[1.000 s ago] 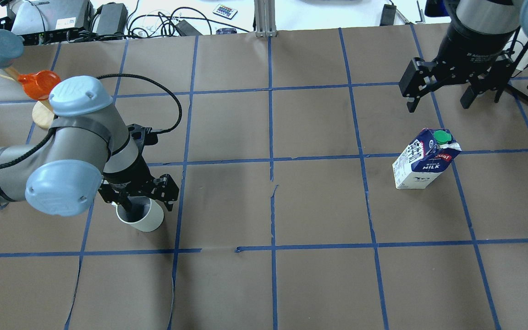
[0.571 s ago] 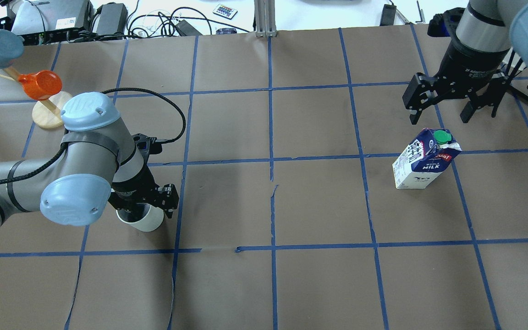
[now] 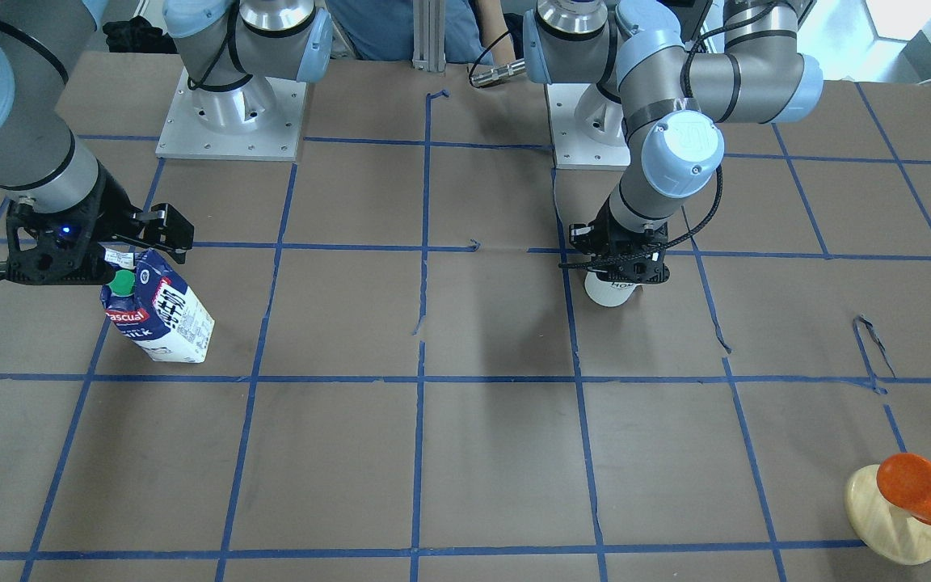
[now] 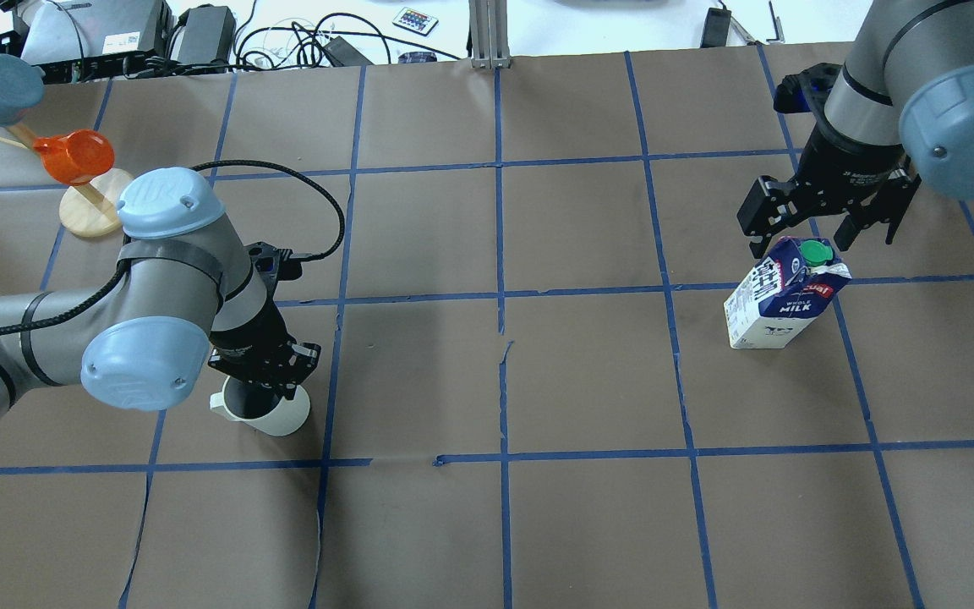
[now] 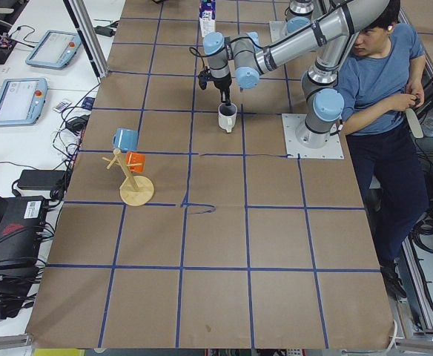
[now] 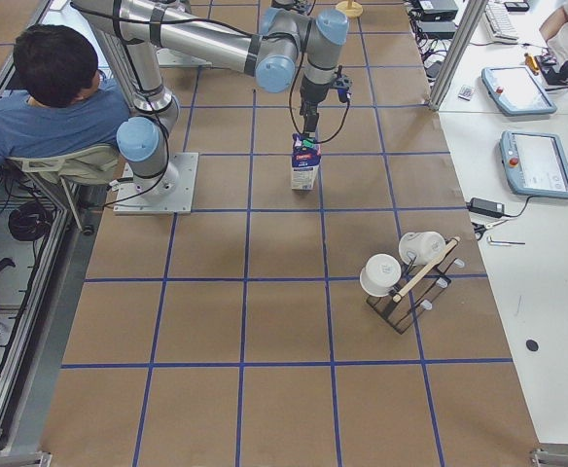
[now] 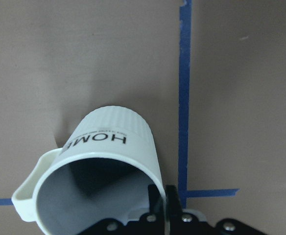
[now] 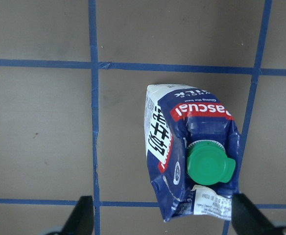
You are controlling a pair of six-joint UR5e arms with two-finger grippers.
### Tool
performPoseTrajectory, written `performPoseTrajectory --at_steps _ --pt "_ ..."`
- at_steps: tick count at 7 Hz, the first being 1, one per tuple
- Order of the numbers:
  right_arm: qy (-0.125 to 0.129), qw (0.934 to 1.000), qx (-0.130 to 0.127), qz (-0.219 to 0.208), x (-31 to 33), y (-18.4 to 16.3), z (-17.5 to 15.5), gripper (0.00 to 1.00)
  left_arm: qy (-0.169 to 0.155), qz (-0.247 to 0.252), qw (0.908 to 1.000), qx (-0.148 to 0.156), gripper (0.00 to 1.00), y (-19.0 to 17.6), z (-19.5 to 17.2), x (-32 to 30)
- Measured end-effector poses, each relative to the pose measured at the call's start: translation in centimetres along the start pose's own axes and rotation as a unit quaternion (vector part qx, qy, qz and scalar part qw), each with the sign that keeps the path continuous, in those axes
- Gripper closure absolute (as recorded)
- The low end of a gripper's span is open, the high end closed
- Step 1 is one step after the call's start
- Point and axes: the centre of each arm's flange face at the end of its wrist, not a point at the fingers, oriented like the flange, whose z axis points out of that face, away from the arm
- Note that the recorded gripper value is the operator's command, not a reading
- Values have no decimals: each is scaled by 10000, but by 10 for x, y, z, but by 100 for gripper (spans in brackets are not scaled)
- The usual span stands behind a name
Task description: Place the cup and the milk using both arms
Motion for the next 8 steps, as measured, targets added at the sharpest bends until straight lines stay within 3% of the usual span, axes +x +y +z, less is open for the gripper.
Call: performPoseTrajectory --at_steps 2,4,6,8 --pt "103 9999 22 17 8 -1 6 0 112 -339 9990 286 100 -19 -32 9" --pt "158 9997 58 -181 12 -5 9 0 448 -901 9938 464 100 -37 -55 45" --pt "165 9995 42 -252 13 -7 14 0 886 -1622 9818 448 100 -57 -72 94" --pt "152 9996 10 -236 16 -7 24 5 974 -2288 9680 339 100 -68 -75 164"
